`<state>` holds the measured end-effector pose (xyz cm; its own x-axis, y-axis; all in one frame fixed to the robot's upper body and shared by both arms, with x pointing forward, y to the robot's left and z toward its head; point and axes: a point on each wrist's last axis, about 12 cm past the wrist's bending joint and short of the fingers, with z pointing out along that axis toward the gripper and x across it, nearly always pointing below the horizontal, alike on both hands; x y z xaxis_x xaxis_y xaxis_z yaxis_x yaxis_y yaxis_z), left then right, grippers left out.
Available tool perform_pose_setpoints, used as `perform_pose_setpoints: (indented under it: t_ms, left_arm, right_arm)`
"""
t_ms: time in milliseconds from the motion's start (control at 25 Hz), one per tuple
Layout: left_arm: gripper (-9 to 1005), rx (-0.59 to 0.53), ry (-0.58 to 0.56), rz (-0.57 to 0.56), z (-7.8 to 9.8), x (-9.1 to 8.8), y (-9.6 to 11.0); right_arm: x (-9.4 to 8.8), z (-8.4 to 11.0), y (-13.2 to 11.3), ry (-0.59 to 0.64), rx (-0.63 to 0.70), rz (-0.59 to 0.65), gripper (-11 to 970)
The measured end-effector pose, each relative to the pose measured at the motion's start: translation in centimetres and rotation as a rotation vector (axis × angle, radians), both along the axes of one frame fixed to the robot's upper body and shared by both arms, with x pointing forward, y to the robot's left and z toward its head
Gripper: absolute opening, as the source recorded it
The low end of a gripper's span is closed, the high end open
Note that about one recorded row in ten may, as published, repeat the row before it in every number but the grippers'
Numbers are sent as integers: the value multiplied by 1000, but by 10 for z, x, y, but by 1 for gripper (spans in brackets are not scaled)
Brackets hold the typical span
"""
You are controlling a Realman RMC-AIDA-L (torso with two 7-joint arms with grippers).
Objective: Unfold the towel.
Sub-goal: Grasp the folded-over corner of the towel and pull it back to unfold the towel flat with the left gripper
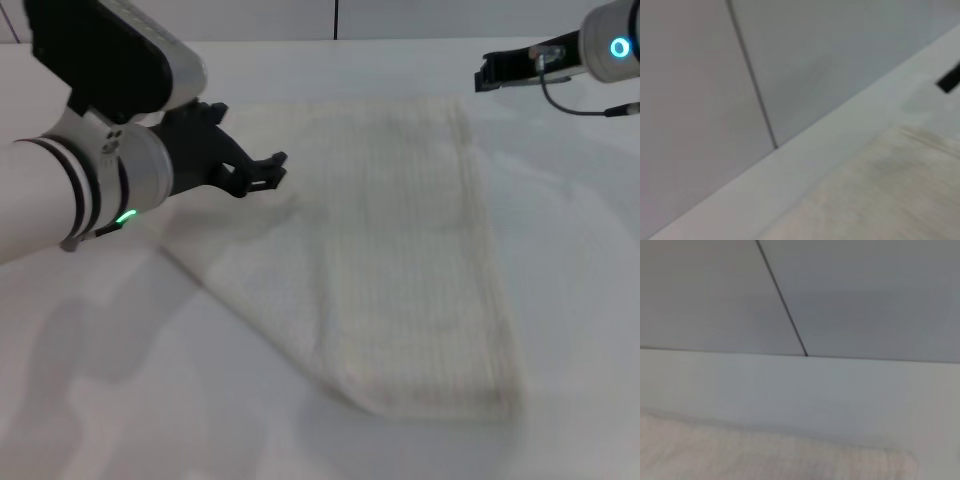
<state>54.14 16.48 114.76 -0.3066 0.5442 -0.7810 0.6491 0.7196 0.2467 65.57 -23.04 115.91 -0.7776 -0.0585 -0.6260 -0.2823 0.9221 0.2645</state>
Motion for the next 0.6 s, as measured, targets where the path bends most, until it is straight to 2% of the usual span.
perform_pose_setpoints:
  t_ms: [200, 320, 600]
  left_arm:
    - [856, -10, 56, -55, -4, 5, -8]
    - [854, 2, 110, -79, -14, 8, -14]
    - [849, 15, 114, -120, -26, 7, -28]
  right_arm:
    - [8, -7, 8, 50, -17, 16, -1]
    - [14, -9, 13, 80, -39, 26, 0]
    - [22, -17, 26, 94, -77, 37, 3]
